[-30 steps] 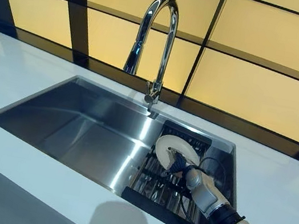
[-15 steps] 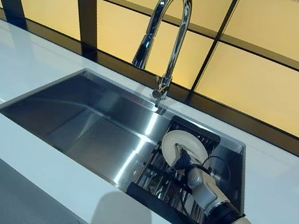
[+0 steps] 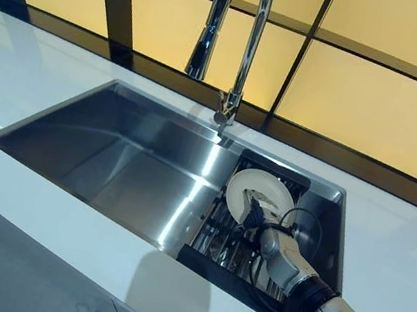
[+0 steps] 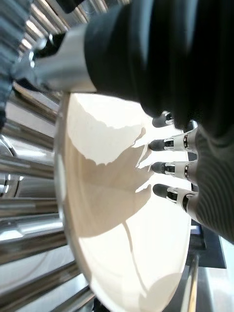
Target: Take plates into dishwasher
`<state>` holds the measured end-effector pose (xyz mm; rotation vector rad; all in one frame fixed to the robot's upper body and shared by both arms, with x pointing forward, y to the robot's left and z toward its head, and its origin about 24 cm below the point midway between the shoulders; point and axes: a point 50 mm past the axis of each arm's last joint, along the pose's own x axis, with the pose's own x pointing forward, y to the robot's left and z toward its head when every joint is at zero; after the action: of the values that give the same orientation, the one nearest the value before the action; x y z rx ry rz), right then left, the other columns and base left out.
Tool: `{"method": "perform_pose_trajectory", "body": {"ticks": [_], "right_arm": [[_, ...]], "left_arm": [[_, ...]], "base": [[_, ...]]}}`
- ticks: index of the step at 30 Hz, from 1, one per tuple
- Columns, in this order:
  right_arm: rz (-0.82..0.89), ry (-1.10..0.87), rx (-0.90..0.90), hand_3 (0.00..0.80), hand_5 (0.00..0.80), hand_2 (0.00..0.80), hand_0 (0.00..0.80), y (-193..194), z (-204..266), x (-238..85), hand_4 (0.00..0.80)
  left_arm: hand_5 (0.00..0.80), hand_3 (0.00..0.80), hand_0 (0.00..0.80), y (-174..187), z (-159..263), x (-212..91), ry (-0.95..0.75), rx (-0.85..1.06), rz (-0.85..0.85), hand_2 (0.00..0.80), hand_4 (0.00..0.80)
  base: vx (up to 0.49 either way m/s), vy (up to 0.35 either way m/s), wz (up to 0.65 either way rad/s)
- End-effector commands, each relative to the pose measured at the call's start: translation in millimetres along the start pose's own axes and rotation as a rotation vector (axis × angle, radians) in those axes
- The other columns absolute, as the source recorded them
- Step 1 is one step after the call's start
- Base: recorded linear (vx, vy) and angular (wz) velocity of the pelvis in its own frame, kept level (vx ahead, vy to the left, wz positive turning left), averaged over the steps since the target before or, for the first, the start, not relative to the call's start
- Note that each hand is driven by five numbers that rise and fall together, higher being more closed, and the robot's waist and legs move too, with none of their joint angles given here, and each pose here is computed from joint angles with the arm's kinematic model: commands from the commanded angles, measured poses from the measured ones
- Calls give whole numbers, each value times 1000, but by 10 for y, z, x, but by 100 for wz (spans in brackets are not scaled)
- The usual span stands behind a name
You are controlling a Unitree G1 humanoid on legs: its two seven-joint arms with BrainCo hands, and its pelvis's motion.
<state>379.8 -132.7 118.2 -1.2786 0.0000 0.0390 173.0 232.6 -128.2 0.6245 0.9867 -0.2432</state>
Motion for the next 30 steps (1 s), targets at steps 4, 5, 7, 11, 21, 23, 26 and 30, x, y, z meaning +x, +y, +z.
{"method": "perform_pose_trajectory", "body": {"ticks": [4, 5, 7, 11, 21, 23, 26, 30], "right_arm": [[-202, -28, -230, 0, 0, 0, 0, -527, -16, 129, 0], [-208, -34, -257, 0, 0, 0, 0, -542, -25, 127, 0], [-214, -39, -272, 0, 0, 0, 0, -554, -31, 127, 0], [-240, -37, -283, 85, 85, 85, 85, -575, -51, 122, 85], [-261, -41, -307, 577, 577, 577, 577, -580, -135, 85, 577], [-262, -44, -311, 753, 753, 753, 753, -564, -142, 76, 753], [-265, -48, -315, 800, 800, 800, 800, -557, -171, 62, 800], [-264, -46, -325, 800, 800, 800, 800, -546, -194, 57, 800]], "left_arm": [[0, 0, 0, 30, 158, 28, -40, 33, -10, 0, 0], [0, 0, 0, 37, 153, 26, -40, 36, -9, 0, 0], [0, 0, 0, 38, 145, 25, -39, 36, -9, 0, 0], [0, 0, 0, 44, 139, 24, -37, 40, -7, 0, 0], [0, 0, 0, 43, 101, 14, -32, 39, -12, 0, 0], [0, 0, 0, 30, 94, 13, -32, 38, -15, 0, 0], [0, 0, 0, 13, 77, 9, -30, 37, -17, 0, 0], [0, 0, 0, 3, 79, 11, -28, 34, -20, 0, 0]], "base": [[0, 0, 0], [0, 0, 0], [0, 0, 0], [0, 0, 0], [0, 0, 0], [8, 17, 1], [12, 25, 1], [9, 37, 1]]}}
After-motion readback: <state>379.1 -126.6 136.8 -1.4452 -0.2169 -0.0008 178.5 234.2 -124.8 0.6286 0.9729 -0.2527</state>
